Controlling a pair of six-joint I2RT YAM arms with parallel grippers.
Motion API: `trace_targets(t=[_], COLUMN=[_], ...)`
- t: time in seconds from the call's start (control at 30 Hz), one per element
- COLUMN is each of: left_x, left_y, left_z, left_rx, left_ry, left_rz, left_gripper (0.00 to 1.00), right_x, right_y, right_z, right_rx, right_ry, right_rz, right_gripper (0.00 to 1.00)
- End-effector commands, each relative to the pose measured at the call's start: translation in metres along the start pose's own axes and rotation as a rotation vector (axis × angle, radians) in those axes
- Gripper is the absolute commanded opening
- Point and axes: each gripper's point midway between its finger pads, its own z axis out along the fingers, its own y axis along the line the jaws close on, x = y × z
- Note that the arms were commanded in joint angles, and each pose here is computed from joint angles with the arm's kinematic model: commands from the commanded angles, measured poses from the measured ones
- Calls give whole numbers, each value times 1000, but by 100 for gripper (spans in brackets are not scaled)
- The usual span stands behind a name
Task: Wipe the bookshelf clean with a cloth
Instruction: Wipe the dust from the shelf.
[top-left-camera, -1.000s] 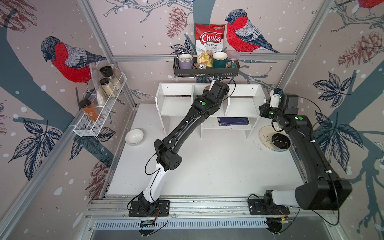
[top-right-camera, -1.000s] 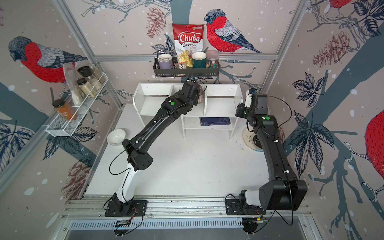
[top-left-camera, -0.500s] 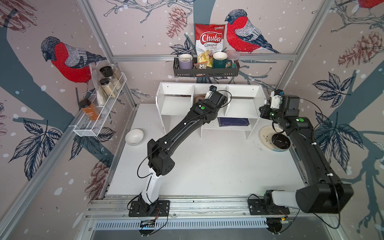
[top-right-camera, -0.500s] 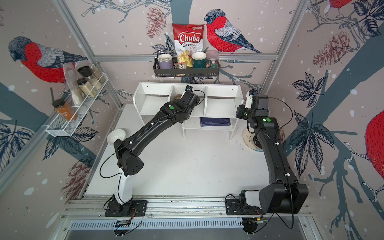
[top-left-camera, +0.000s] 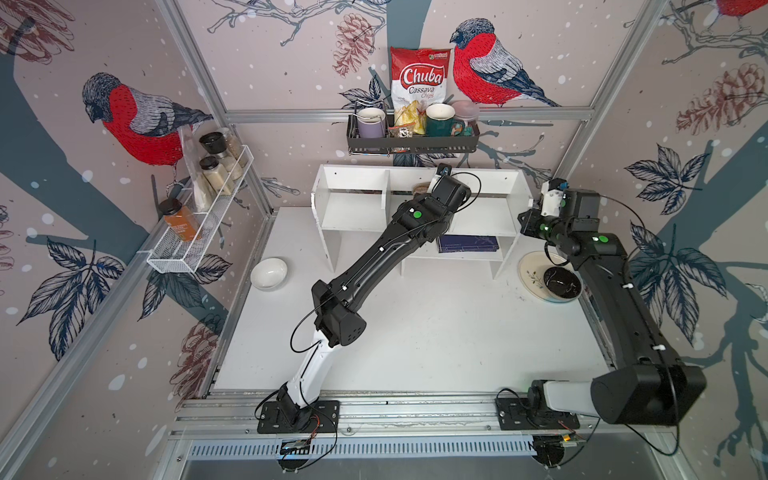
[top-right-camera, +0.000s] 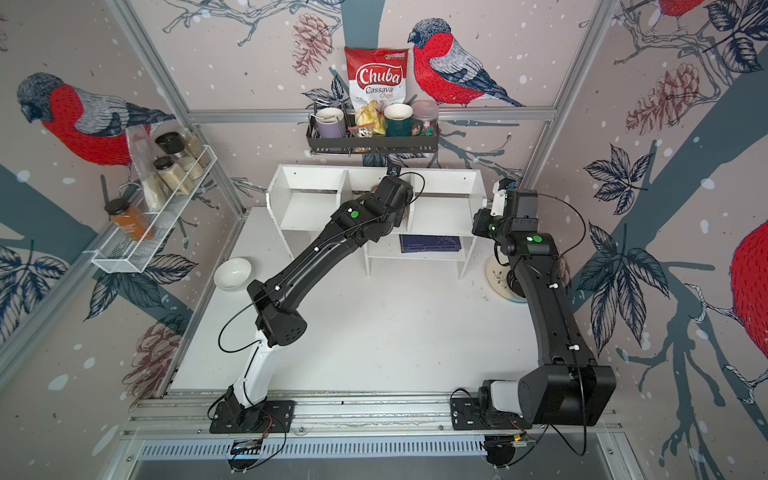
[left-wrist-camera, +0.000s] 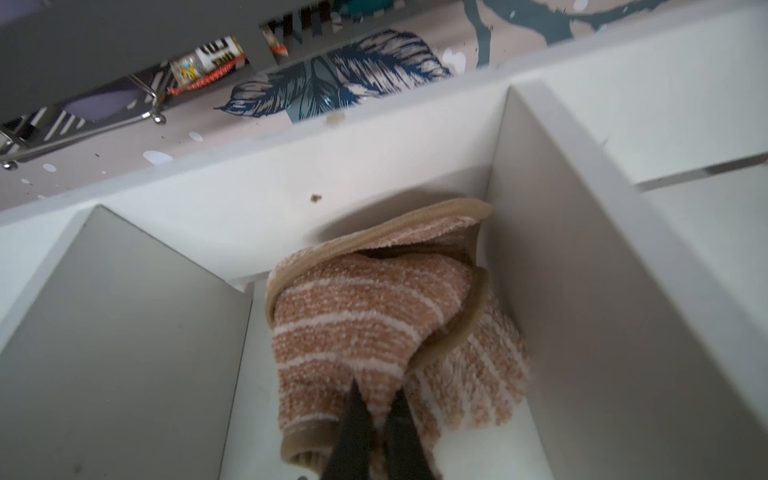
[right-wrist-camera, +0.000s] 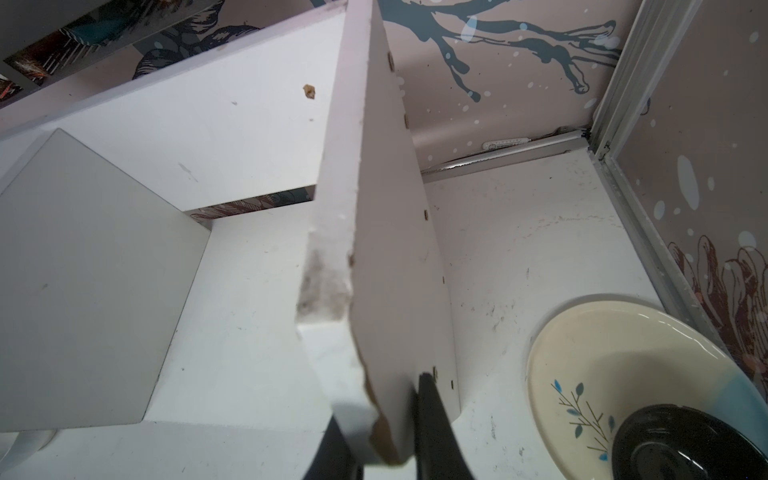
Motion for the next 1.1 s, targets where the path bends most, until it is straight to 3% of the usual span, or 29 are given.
trace_targets(t=[0.0,0.17,0.27,0.47,0.67,0.87,1.07], left_x=[-18,0,5,20,55,20,-25], left_y=[22,76,92,64,35,22,45], left_z=[-2,13,4,-22,-11,-5,-6], left_rx=[-46,-124,-127,2,35,60,16], left_ry=[-45,42,62,66,140,77,-23], left_rz=[-21,-92,-110,-84,-25,-50,-88], left_gripper=[0,0,0,0,0,0,0], right_x=[-1,-15,-13,-3,-3,-3,-4], right_y=[24,33,39,39,34,36,25], right_z=[6,13,15,12,1,-3,-4], right_rx=[-137,-159,-156,-128,-101,-109,-66], right_ry=[66,68,78,72,54,55,51], right_rz=[191,192,173,150,140,145,155], right_gripper=[0,0,0,0,0,0,0])
